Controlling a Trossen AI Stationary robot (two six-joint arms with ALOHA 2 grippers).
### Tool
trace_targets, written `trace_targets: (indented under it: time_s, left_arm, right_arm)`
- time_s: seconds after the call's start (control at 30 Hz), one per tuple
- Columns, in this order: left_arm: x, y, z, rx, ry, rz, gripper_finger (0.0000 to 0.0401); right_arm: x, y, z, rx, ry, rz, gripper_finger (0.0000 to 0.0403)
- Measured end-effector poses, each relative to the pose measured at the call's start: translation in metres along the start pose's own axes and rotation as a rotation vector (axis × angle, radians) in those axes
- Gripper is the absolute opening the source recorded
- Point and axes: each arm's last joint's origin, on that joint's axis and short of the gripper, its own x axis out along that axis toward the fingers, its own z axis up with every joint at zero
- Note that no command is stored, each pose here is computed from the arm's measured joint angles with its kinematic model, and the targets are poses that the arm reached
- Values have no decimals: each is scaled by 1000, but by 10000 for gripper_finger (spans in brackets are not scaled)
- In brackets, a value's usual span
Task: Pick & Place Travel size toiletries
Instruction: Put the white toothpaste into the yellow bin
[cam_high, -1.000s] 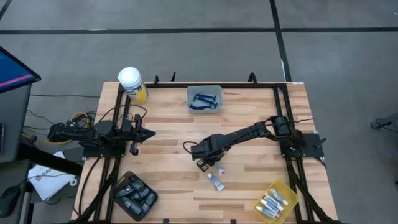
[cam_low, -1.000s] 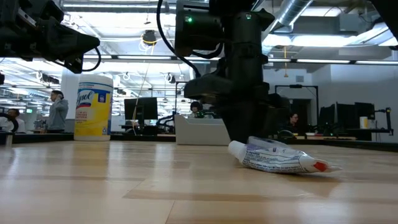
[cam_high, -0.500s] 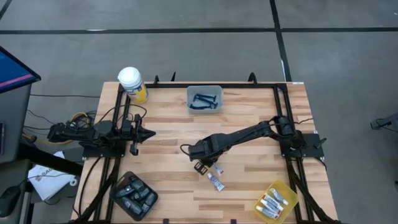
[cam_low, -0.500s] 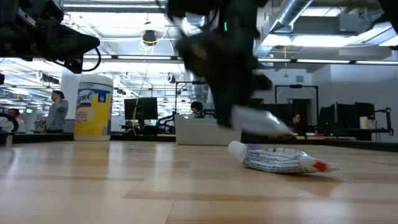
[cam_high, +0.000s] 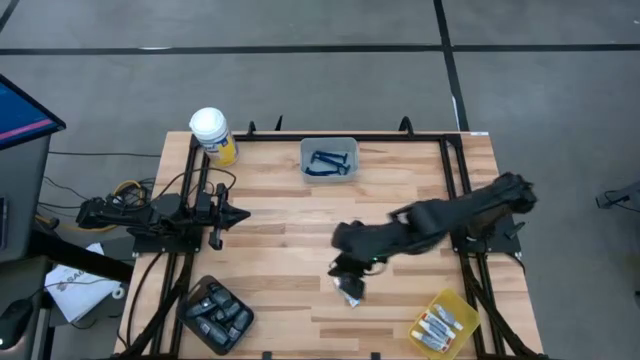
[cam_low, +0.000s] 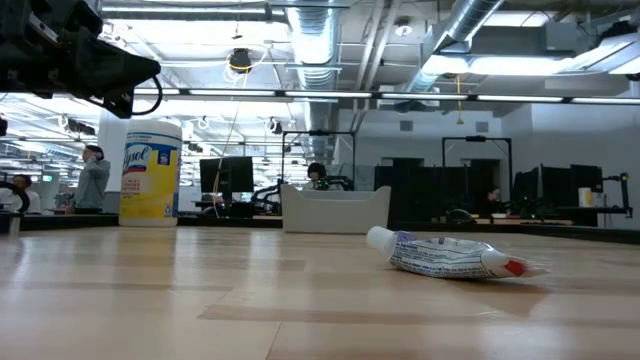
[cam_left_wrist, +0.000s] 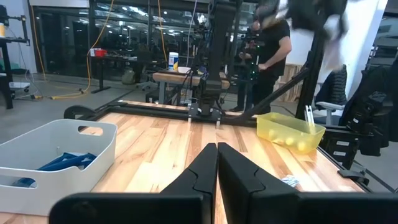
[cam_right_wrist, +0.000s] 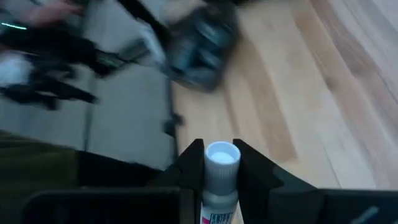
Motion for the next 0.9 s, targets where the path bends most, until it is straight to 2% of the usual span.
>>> trace_targets:
  time_s: [0.17,0.3,0.43,0.67,0.8,0.9]
  left_arm:
    - [0,0,0,0,0,0,8]
    - [0,0,0,0,0,0,8]
    - [0,0,0,0,0,0,8]
    - [0,0,0,0,0,0,8]
    - [0,0,0,0,0,0,8]
    - [0,0,0,0,0,0,8]
  right_arm:
    - [-44,24,-7,-67,-111,107,55]
    - [-60,35,-25,-20,-67,102,55]
    - [-66,38,-65,127,104,-63,55]
    - [-74,35,-147,408,384,-593,55]
    - [-66,41,-183,466,409,-633,55]
    - [-60,34,-210,524,435,-738,55]
